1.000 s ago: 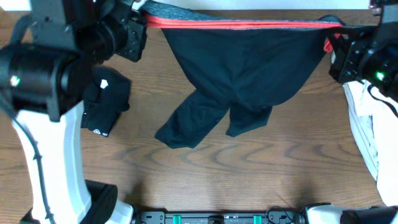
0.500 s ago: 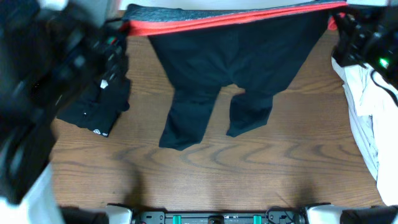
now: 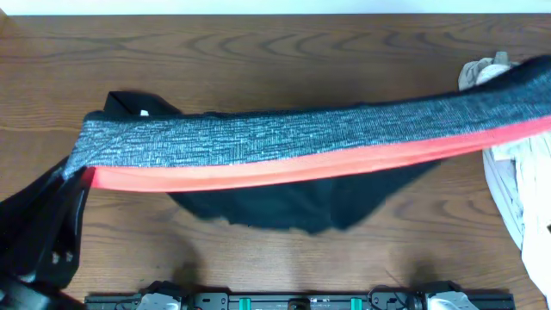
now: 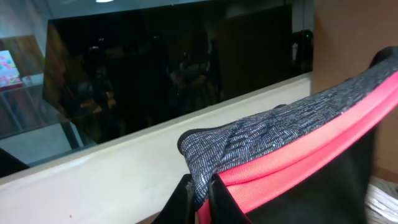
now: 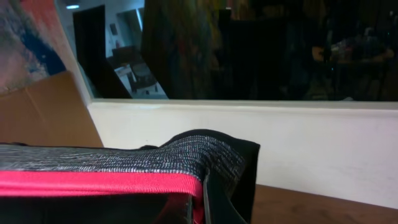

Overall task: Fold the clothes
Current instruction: 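Release the waistband from both grippers and raise arms outward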

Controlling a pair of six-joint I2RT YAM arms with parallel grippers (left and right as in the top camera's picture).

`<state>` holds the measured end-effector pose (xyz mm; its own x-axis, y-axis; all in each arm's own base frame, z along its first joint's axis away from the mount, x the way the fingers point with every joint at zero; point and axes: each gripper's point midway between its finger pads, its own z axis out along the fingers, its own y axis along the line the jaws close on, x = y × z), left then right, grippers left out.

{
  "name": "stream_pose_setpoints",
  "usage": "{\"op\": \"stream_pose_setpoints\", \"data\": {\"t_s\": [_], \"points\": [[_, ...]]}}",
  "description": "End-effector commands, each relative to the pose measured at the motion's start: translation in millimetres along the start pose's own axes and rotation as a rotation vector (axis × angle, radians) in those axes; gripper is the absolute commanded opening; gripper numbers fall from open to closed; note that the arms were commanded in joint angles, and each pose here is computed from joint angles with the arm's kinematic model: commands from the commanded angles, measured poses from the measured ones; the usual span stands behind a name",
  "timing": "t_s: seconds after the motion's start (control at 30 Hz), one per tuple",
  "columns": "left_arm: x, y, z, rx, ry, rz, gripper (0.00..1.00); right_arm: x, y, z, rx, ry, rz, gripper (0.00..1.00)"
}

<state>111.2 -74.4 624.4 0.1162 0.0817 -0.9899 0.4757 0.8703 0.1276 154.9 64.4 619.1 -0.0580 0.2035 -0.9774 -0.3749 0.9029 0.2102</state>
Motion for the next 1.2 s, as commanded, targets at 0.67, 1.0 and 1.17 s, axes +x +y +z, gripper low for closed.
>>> {"op": "stream_pose_setpoints", "data": {"t_s": [0.67, 1.0, 1.17], "points": [[263.0, 152.1, 351.1, -0.307, 0.638, -0.092, 0.17, 170.9, -164.2, 323.3, 0.327, 0.452, 0.106, 0.14], [257.9, 196.4, 316.5, -0.467, 0.671, -0.074, 0.98, 220.5, -186.6, 340.3, 0.294, 0.595, 0.028, 0.95], [219.7, 188.3, 268.0, -0.484, 0.659, -0.075, 0.98, 219.1, -182.6, 302.6, 0.318, 0.677, 0.043, 0.99]]}}
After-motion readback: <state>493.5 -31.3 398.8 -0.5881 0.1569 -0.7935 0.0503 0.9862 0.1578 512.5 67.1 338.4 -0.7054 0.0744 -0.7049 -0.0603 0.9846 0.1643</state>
